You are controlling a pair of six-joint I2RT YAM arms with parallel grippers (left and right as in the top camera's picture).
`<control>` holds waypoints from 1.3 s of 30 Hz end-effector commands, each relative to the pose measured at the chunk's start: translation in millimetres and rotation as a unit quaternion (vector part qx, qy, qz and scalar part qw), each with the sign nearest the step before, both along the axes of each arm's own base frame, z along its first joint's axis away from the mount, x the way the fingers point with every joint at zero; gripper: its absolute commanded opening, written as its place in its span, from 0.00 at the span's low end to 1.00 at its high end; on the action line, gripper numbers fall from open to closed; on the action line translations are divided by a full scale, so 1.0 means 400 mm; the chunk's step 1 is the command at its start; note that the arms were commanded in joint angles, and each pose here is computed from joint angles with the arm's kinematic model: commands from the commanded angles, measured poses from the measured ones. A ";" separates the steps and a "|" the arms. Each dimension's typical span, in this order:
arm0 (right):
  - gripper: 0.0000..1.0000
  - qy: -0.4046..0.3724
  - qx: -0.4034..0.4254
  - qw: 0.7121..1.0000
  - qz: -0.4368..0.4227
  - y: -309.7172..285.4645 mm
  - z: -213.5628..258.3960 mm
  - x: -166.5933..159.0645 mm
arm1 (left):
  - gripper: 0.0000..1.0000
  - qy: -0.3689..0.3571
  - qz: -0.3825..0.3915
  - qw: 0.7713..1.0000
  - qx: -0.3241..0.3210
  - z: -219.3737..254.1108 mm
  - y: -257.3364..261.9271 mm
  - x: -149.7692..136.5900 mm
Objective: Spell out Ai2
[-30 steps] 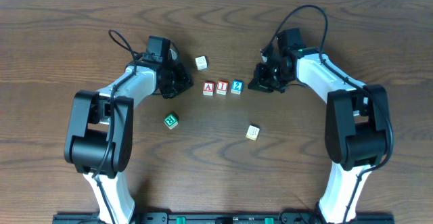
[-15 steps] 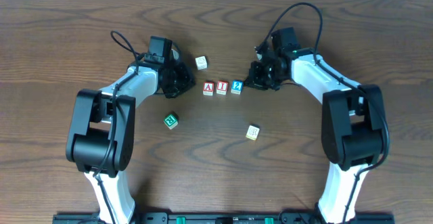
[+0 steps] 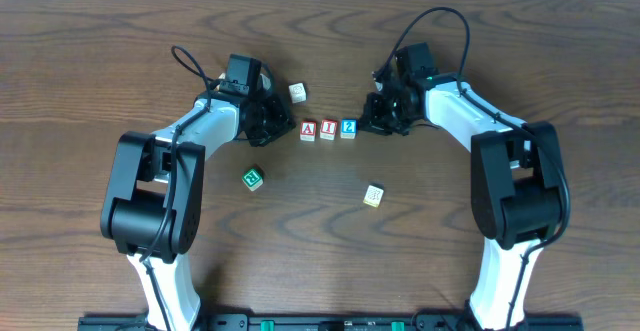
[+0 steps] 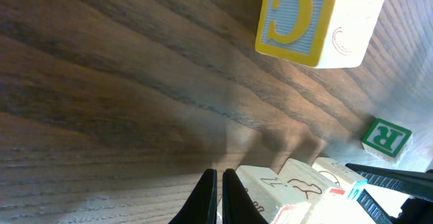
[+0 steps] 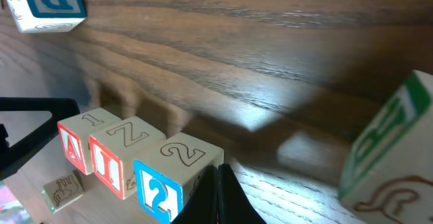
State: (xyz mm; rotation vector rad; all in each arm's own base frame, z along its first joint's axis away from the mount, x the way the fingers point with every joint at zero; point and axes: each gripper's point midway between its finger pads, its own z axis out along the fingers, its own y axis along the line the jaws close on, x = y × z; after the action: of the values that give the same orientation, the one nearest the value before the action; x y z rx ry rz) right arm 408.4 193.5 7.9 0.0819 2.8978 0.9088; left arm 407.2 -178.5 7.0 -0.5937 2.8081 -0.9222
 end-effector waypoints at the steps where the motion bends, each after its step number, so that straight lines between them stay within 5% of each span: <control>1: 0.01 0.007 0.007 1.000 0.012 0.030 -0.007 -0.017 | 0.06 0.003 0.000 1.000 -0.010 0.001 -0.010 0.001; 39: 0.01 0.006 0.028 0.999 0.027 0.072 0.005 -0.028 | 0.06 0.002 -0.013 1.000 -0.025 0.010 -0.041 -0.007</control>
State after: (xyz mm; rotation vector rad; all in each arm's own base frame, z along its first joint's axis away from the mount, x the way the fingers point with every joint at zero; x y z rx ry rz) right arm 403.1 214.3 12.3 0.0167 2.8843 0.9668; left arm 406.1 -190.7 11.4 -0.5730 2.8020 -0.9786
